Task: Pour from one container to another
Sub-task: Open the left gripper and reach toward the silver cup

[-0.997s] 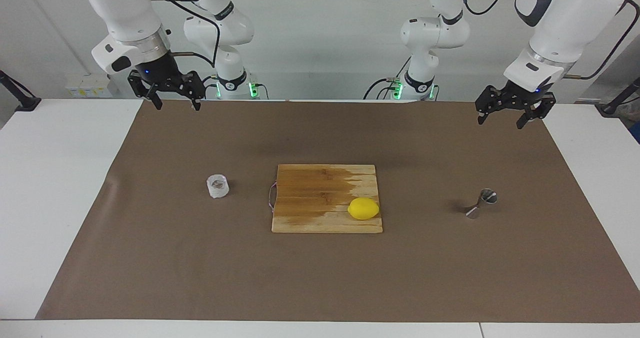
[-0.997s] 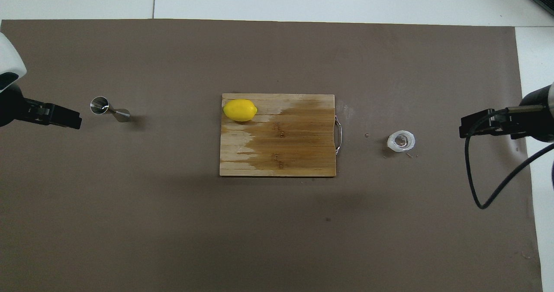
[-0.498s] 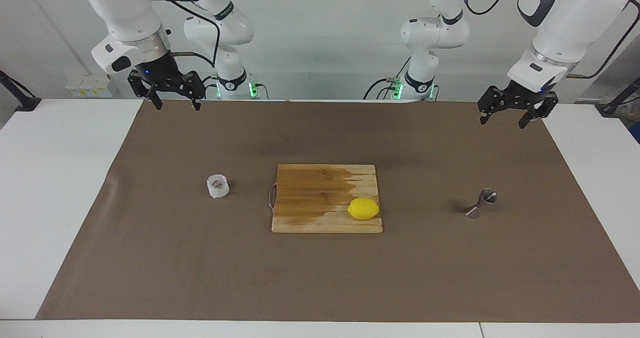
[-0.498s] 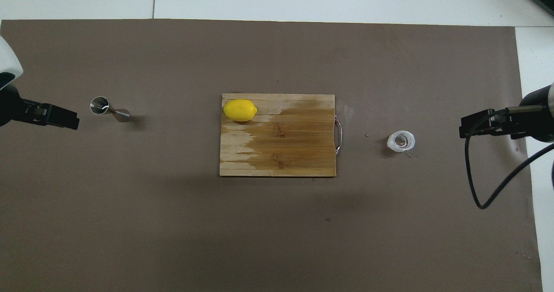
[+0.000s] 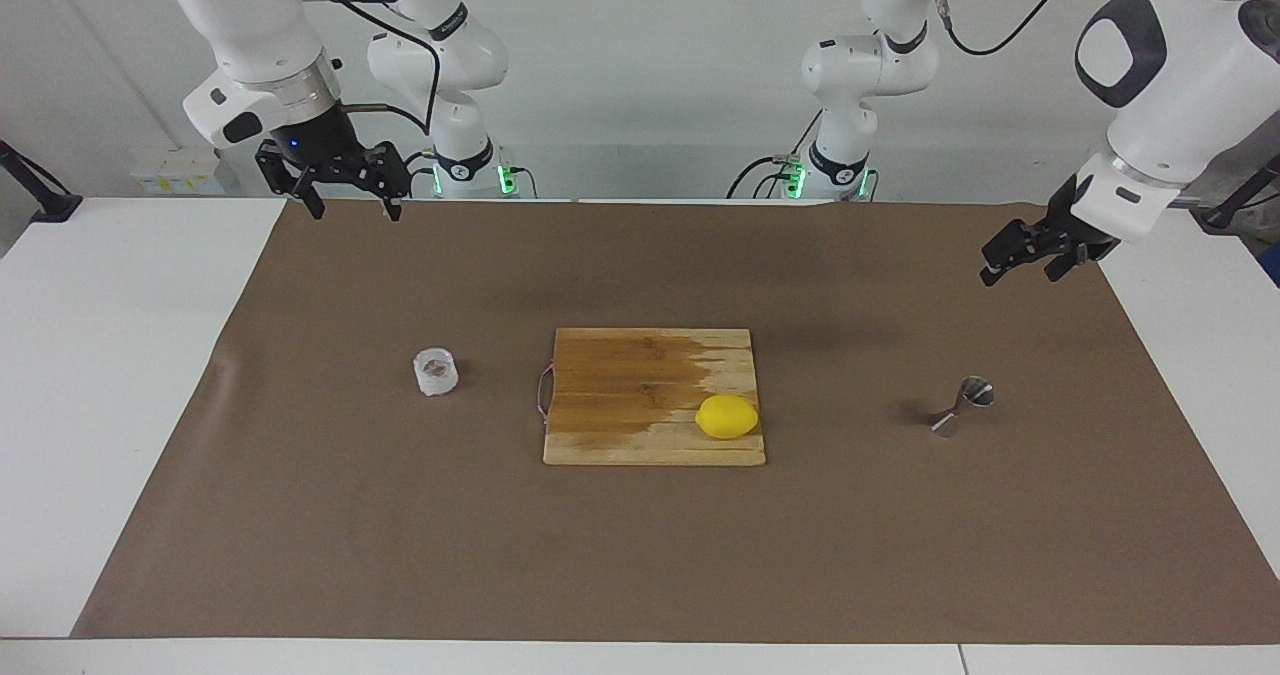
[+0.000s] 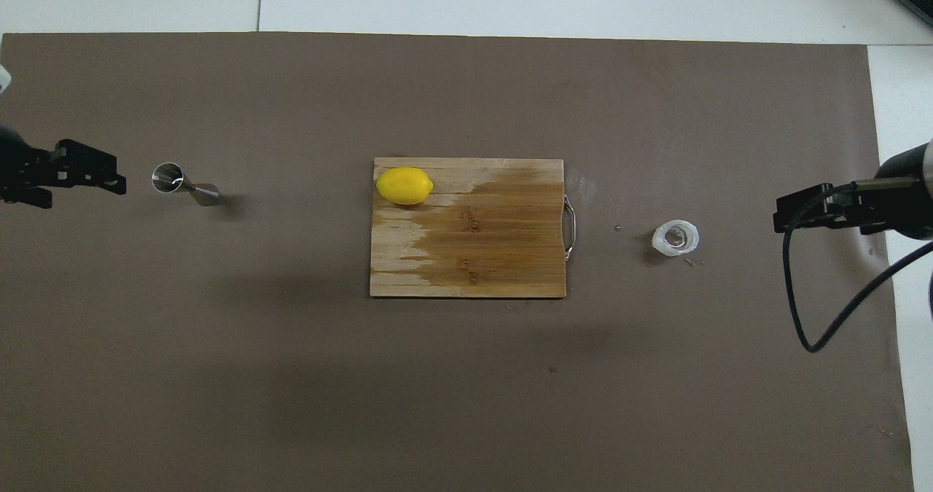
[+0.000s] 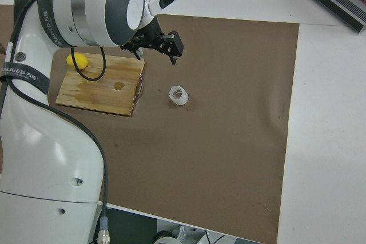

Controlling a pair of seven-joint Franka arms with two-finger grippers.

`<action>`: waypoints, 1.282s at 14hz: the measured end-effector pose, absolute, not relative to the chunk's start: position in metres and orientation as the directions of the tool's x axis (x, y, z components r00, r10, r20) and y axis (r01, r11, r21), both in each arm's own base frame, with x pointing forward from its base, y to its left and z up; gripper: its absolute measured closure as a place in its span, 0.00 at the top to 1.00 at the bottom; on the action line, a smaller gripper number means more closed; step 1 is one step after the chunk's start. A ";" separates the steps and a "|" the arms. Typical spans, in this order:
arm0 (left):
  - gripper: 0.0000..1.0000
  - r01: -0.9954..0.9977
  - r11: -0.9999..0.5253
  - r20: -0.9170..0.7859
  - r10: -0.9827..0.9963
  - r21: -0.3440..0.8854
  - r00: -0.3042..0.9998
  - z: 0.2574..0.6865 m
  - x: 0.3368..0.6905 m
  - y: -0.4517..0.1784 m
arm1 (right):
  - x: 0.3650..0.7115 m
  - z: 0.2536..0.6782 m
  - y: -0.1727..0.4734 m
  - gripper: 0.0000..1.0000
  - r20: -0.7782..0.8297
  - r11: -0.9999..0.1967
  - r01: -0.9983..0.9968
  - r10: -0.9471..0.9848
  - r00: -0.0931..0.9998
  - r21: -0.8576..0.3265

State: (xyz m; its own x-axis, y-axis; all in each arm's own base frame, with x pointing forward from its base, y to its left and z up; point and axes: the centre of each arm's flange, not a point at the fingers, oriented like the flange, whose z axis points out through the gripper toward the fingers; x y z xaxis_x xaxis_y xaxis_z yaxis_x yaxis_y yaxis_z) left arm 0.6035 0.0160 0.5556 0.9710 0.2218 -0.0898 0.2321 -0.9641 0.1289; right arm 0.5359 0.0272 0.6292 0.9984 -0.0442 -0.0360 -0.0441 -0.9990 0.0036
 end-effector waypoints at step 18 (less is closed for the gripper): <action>1.00 0.961 -0.228 -0.449 0.850 0.158 0.275 0.338 0.648 0.189 | 0.536 0.629 0.027 1.00 -0.036 -0.999 -0.044 -0.044 0.998 0.004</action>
